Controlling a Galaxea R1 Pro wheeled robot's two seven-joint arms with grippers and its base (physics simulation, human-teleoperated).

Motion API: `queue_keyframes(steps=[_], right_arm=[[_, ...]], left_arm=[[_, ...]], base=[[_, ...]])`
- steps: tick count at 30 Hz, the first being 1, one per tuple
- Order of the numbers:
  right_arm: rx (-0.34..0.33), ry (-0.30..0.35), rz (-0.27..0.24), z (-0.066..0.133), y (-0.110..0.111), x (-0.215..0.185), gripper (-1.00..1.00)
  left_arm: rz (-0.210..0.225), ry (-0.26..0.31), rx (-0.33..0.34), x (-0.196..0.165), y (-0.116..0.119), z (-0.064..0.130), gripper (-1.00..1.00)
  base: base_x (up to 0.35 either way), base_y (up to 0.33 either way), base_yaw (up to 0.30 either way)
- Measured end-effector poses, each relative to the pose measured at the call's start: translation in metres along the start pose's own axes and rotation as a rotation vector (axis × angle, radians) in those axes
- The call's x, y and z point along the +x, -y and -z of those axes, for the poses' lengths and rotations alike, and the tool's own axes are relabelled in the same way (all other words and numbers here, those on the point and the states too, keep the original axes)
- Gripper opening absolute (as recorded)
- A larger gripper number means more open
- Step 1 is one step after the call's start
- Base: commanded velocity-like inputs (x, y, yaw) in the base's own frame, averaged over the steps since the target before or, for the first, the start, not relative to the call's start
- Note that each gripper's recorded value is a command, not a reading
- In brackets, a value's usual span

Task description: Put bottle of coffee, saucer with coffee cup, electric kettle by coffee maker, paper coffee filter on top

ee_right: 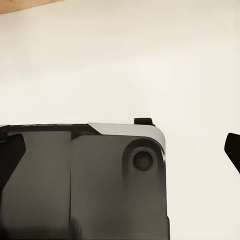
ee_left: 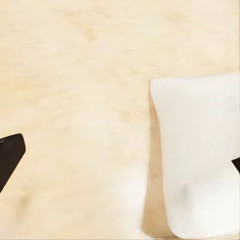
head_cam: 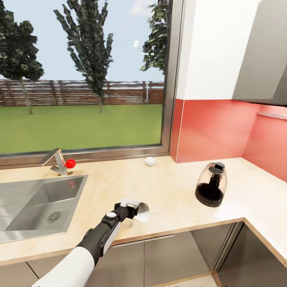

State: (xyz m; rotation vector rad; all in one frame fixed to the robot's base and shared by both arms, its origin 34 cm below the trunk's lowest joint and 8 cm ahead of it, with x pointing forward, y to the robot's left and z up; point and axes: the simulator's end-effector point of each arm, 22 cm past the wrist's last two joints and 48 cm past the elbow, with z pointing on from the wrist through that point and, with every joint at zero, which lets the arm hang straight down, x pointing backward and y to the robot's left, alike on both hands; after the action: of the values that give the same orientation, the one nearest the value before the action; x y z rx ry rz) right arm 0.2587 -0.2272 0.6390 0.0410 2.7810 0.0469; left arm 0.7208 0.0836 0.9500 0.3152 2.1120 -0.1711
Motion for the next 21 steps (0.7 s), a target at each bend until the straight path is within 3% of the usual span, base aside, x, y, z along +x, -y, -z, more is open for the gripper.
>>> queue_keyframes(steps=[21], right_arm=[[-0.009,-0.008,0.002,0.000,-0.006,0.004,1.00]], left_arm=[[0.000,0.005,0.023,-0.001,0.011,0.000,1.00]], base=[[0.041,0.000,-0.020]])
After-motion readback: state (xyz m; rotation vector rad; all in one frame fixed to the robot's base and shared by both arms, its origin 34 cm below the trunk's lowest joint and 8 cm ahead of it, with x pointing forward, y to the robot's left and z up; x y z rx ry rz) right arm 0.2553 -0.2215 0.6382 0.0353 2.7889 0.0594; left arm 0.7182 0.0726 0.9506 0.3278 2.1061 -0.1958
